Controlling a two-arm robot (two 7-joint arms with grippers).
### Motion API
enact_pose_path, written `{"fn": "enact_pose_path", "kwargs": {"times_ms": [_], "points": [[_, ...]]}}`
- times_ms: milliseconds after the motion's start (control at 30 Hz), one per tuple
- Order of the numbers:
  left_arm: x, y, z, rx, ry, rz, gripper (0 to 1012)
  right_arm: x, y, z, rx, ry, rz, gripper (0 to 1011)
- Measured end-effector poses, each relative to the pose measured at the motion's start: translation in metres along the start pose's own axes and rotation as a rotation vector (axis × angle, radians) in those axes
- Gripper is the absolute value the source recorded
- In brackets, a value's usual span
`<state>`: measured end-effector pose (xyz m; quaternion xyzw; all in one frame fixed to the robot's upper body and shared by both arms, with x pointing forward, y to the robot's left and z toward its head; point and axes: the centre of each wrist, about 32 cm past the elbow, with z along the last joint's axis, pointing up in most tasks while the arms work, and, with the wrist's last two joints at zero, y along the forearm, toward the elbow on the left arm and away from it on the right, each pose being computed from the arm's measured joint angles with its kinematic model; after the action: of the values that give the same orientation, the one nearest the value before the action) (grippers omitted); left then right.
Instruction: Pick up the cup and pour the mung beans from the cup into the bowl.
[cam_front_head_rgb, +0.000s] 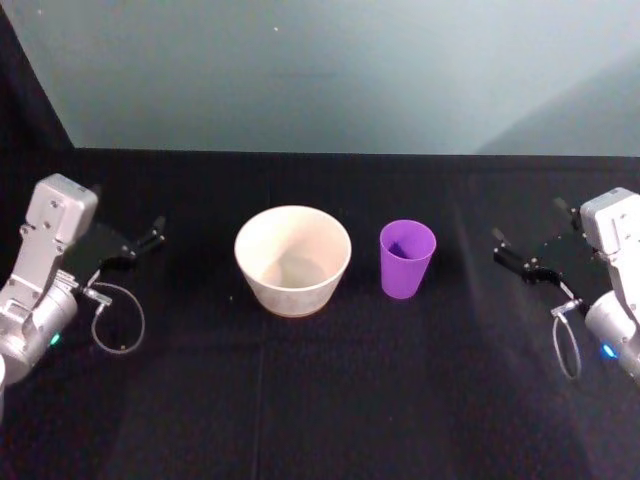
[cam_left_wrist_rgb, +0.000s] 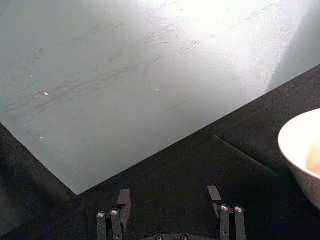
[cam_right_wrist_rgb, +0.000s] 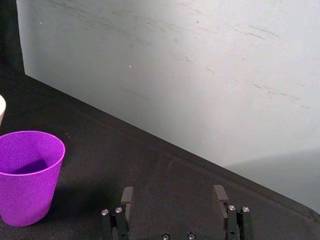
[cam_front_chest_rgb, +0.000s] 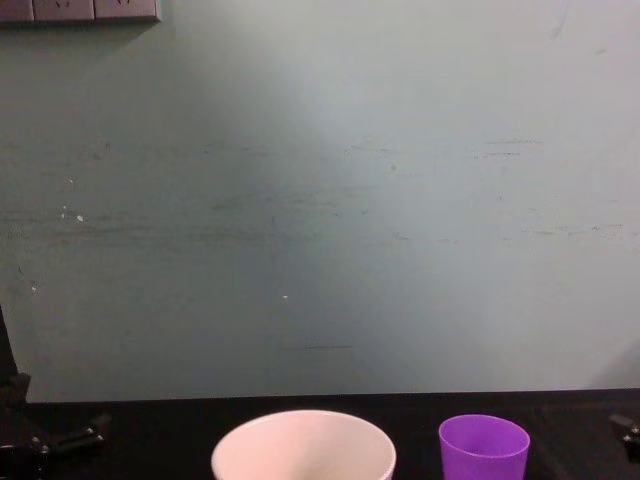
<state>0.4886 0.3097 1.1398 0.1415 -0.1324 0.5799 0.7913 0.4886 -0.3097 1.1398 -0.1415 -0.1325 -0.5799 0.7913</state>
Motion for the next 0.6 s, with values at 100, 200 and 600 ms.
{"fn": "enact_pose_path", "kwargs": {"times_ms": [100, 200, 600], "points": [[0.0, 0.0, 0.0, 0.0, 0.0, 0.0, 1000, 0.0, 0.0, 0.0, -0.001, 0.0, 0.0, 1002], [0.0, 0.0, 0.0, 0.0, 0.0, 0.0, 1000, -0.006, -0.005, -0.002, -0.011, -0.006, 0.016, 1002], [0.0, 0.0, 0.0, 0.0, 0.0, 0.0, 1000, -0.034, -0.021, -0.004, -0.02, 0.04, 0.196, 1002]]}}
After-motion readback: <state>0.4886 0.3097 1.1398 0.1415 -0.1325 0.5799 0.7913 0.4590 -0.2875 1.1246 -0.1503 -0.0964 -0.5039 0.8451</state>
